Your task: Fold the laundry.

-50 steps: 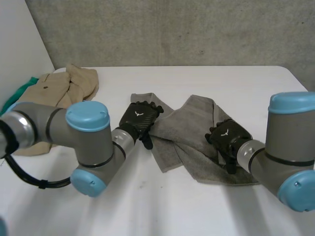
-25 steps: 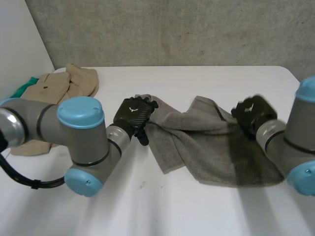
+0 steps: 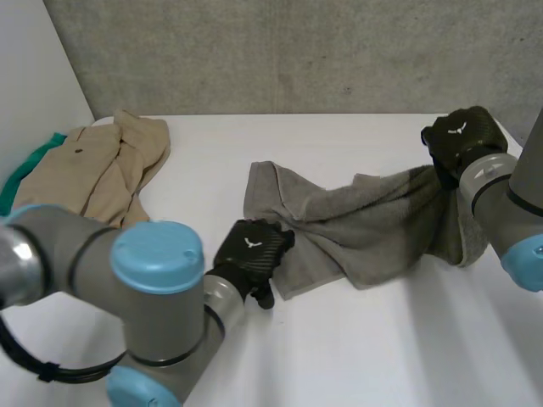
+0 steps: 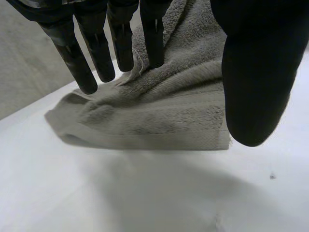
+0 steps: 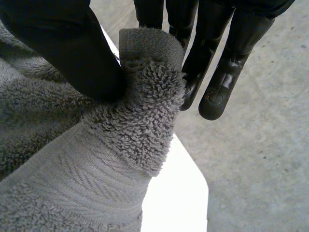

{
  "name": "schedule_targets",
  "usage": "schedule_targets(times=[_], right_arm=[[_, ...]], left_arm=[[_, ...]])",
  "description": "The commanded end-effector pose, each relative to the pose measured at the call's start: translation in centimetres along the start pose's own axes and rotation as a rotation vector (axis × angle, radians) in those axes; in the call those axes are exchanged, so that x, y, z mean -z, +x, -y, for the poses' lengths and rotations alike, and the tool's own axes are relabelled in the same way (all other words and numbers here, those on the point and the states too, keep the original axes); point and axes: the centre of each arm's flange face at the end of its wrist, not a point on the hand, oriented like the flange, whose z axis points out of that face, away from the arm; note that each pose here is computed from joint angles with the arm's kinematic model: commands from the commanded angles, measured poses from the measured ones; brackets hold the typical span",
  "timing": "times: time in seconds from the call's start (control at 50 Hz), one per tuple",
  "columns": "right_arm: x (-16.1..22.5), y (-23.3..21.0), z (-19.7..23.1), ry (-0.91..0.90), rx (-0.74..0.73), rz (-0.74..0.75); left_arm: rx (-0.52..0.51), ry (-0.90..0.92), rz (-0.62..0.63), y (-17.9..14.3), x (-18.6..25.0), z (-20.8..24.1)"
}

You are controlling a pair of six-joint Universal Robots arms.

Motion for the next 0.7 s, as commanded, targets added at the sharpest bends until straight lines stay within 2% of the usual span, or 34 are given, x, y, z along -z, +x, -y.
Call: schedule_targets(times=[0.02,0.26,0.7], right_arm=[[0.3,-0.7,-0.8,-0.023,0.001,0.026],[0.8,-1.5,-1.9,-0.051,0.001,0.055],[1.0,-2.1,-2.5,-0.062,0.002,0.068]], left_arm=[[-0.014,-0.006,-0.021,1.2,-2.6,-0.9],[-0.054,0.005,-0.017,1.6,-4.9,-1.6],[-0.076,0.007,-0.023,1.9,-6.4,-2.2]])
